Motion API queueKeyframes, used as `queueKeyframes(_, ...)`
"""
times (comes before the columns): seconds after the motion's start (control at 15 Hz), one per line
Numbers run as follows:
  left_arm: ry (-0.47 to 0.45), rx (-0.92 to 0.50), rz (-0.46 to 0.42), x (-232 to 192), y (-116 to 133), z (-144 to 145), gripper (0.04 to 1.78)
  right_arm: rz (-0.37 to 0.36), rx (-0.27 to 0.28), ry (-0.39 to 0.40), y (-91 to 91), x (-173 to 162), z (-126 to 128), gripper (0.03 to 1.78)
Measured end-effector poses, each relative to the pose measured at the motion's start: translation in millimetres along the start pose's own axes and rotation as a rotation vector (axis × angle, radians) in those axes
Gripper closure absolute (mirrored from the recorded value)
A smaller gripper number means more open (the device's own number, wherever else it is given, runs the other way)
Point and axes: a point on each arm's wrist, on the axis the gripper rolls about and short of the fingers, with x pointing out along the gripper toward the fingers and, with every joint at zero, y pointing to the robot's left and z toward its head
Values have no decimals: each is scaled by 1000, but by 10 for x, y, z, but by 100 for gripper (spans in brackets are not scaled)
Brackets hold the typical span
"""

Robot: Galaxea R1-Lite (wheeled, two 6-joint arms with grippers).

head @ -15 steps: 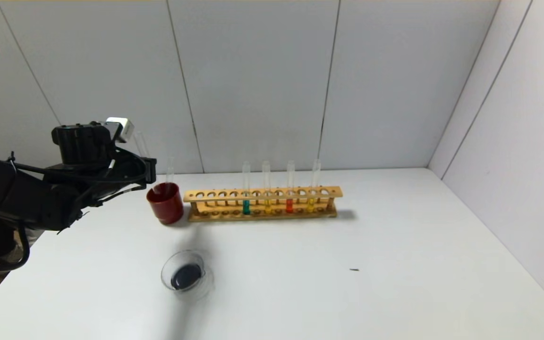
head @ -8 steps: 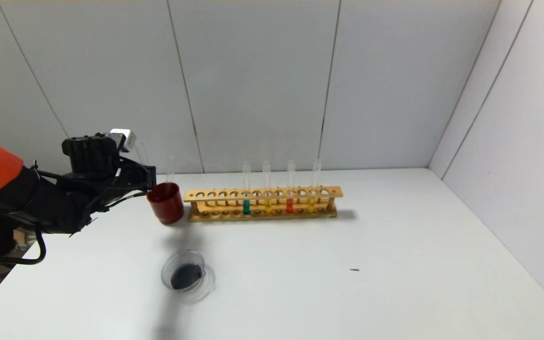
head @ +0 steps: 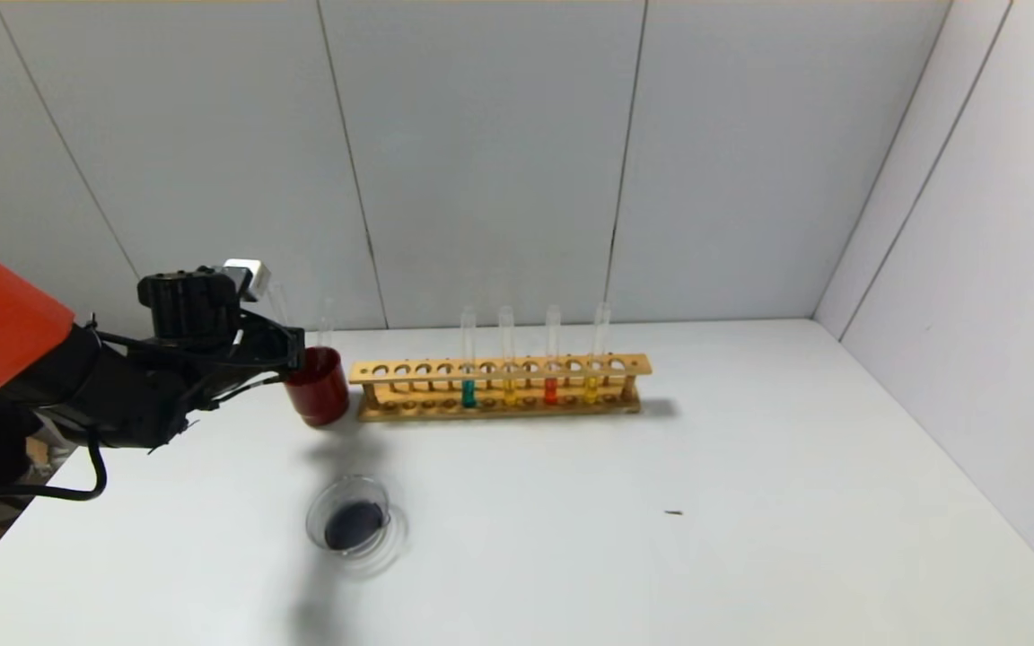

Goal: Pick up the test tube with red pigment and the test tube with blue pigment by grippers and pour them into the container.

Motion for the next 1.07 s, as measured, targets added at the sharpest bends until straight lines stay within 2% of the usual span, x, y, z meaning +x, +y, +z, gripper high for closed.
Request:
queueKeyframes(0.13,2,0,0,6,-2,-9,143,0,0,0,0,0,0,6)
queueKeyframes(0.27,4,0,2,6,-1,-13,124,0,0,0,0,0,0,6)
queueKeyframes(0.53,5,2,0,-15,-18,-9,60,0,0,0,0,0,0,6)
queueKeyframes(0.73,1,3,3,-46,-20,10,23,0,0,0,0,0,0,6)
queueKeyframes(0.87,-6,4,4,-81,-23,38,10,0,0,0,0,0,0,6)
queueKeyframes(1.07,-40,6,5,-207,-26,160,8,0,0,0,0,0,0,6)
